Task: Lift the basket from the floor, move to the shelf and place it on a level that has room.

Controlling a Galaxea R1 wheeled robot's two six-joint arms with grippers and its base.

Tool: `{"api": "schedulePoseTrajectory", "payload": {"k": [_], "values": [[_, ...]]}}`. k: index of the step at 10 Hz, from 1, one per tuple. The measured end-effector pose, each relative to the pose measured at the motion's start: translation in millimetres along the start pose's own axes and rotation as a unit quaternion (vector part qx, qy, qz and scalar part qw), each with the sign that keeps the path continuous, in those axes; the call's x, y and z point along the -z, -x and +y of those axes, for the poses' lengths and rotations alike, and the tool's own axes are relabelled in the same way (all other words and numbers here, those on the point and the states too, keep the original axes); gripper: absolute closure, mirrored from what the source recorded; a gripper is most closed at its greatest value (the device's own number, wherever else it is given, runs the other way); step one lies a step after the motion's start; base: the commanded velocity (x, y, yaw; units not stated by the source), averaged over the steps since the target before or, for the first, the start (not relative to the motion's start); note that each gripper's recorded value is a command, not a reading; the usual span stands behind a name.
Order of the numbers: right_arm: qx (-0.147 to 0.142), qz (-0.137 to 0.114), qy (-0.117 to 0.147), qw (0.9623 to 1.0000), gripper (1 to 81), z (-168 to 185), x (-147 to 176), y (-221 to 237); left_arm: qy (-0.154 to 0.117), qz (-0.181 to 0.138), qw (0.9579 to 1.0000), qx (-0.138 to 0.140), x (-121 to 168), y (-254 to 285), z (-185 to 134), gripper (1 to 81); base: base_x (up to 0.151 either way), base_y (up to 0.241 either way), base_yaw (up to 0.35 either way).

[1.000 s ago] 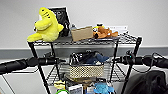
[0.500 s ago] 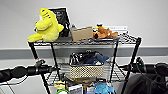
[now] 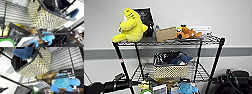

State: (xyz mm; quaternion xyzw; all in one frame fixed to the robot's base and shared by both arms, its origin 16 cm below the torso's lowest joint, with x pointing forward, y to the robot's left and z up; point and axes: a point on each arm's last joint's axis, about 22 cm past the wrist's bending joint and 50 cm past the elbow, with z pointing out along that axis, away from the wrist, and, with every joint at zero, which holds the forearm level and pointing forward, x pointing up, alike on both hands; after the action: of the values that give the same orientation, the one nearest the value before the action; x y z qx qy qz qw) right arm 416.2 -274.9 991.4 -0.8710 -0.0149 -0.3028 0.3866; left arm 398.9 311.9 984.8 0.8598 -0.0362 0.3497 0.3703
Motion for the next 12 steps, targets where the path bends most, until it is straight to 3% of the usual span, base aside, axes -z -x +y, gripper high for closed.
{"api": "schedulePoseTrajectory", "payload": {"k": [3, 6, 8, 10, 12], "values": [[-0.04, -0.032, 0.011, 0.9986, 1.0, 25.5, -4.9, 54.4, -0.005, -0.017, 0.9988, 0.046, -1.5, 61.8, -17.3, 1.0, 0.0, 0.0, 0.0], [-0.09, -0.075, 0.036, 0.9925, 1.0, 62.0, -6.6, 125.4, -0.011, -0.043, 0.9948, 0.092, -3.8, 141.8, -31.5, 1.0, 0.0, 0.0, 0.0], [-0.11, -0.086, 0.041, 0.9893, 1.0, 73.3, -7.0, 153.6, -0.016, -0.056, 0.992, 0.112, -3.1, 188.5, -39.8, 1.0, 0.0, 0.0, 0.0], [-0.145, -0.113, 0.047, 0.9819, 1.0, 86.5, -13.0, 205.8, -0.037, -0.07, 0.9879, 0.133, -0.4, 236.5, -61.3, 1.0, 0.0, 0.0, 0.0], [-0.168, -0.135, 0.049, 0.9754, 1.0, 94.9, -20.6, 254.2, -0.04, -0.079, 0.9845, 0.151, -9.6, 287.1, -67.4, 1.0, 0.0, 0.0, 0.0]]}}
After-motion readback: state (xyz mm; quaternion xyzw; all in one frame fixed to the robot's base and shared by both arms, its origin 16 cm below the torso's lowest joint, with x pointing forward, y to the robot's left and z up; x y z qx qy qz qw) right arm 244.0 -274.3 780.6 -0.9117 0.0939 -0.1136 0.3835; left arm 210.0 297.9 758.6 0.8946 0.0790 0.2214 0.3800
